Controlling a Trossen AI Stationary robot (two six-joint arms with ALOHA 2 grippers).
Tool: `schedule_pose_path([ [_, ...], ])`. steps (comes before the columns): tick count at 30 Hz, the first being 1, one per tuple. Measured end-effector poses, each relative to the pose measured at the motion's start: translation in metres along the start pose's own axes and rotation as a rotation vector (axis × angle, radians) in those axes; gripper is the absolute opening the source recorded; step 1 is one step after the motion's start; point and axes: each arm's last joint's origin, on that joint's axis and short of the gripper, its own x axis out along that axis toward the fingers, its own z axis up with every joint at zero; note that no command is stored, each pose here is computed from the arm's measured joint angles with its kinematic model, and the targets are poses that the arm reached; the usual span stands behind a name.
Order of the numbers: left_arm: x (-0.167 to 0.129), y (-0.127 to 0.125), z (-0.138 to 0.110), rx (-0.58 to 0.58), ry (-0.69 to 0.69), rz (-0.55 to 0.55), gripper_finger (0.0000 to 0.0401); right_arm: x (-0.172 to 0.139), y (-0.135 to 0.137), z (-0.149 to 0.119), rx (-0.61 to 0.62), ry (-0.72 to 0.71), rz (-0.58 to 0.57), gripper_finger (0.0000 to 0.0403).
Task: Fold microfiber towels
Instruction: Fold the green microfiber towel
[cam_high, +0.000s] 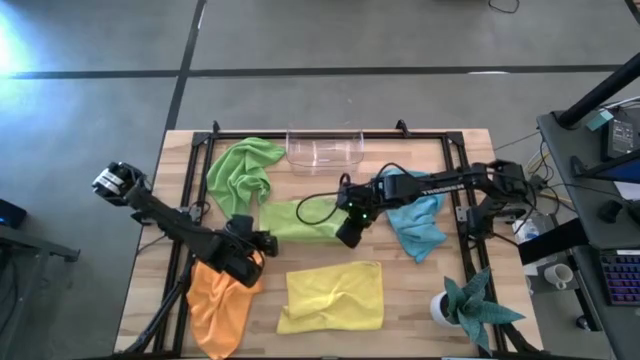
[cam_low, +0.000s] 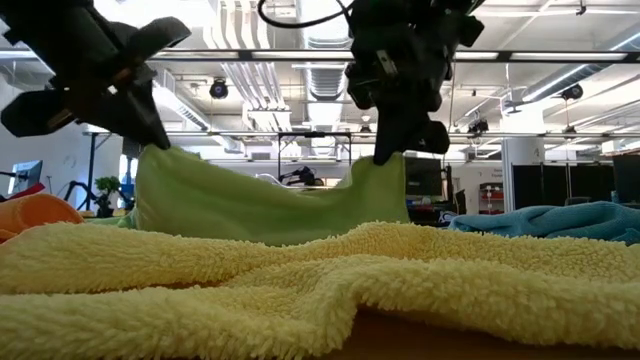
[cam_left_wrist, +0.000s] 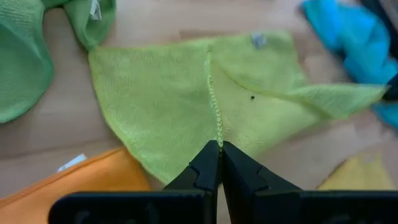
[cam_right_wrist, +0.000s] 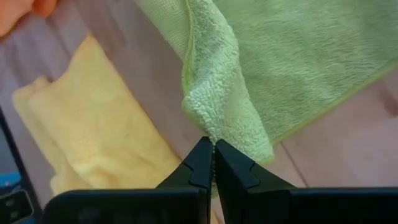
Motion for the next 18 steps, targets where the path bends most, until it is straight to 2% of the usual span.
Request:
schedule_pose_path([
  [4, 0.003, 0.006, -0.001, 0.017, -0.019, 0.056, 0.0000, 0.000, -0.003, 0.003, -0.036, -0.067, -0.095, 0.0009],
  [8, 0.008, 0.016, 0.003, -0.001, -0.089, 0.133, 0.0000, -0.004, -0.017, 0.012, -0.014, -0.157, -0.224, 0.0009],
  [10, 0.013, 0.022, 0.003, 0.008, -0.103, 0.174, 0.0000, -0.006, -0.024, 0.017, 0.005, -0.173, -0.241, 0.0009],
  [18, 0.022, 0.025, -0.004, 0.020, -0.101, 0.201, 0.0000, 0.003, -0.036, 0.025, 0.006, -0.171, -0.249, 0.0009],
])
